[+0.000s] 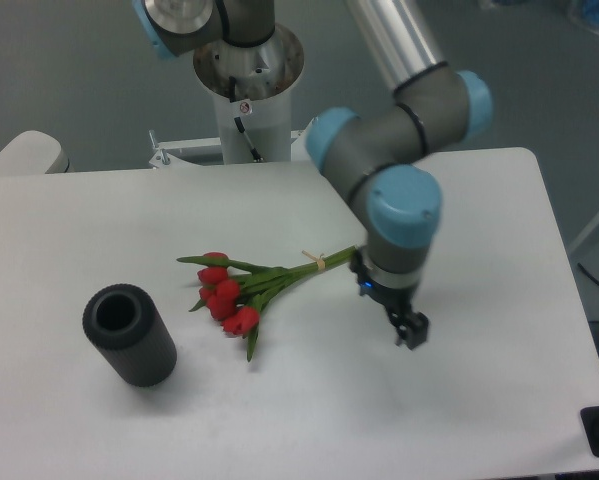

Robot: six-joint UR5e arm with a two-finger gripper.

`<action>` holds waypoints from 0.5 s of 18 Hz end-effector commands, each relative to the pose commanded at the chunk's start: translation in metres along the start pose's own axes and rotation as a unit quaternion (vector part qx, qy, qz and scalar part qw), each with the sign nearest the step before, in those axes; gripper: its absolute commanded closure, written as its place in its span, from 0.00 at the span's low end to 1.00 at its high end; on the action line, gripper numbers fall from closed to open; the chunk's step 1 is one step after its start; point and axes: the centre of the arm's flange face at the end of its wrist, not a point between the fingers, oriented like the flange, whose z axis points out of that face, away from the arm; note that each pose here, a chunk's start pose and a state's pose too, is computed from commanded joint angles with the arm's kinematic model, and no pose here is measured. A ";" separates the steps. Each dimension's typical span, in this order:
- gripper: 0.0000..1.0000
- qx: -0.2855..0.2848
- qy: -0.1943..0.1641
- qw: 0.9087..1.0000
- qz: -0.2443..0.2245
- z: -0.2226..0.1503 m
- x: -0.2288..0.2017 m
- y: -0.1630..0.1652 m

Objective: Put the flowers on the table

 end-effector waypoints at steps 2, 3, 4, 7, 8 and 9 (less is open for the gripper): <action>0.00 0.000 0.000 1.000 -0.002 0.008 -0.010 0.006; 0.00 -0.001 -0.001 1.000 -0.002 0.013 -0.014 0.006; 0.00 -0.002 -0.001 1.000 -0.002 0.016 -0.017 0.007; 0.00 -0.001 0.003 1.000 -0.002 0.022 -0.019 0.008; 0.00 0.000 0.004 1.000 -0.002 0.023 -0.019 0.008; 0.00 0.000 0.005 1.000 -0.003 0.023 -0.019 0.009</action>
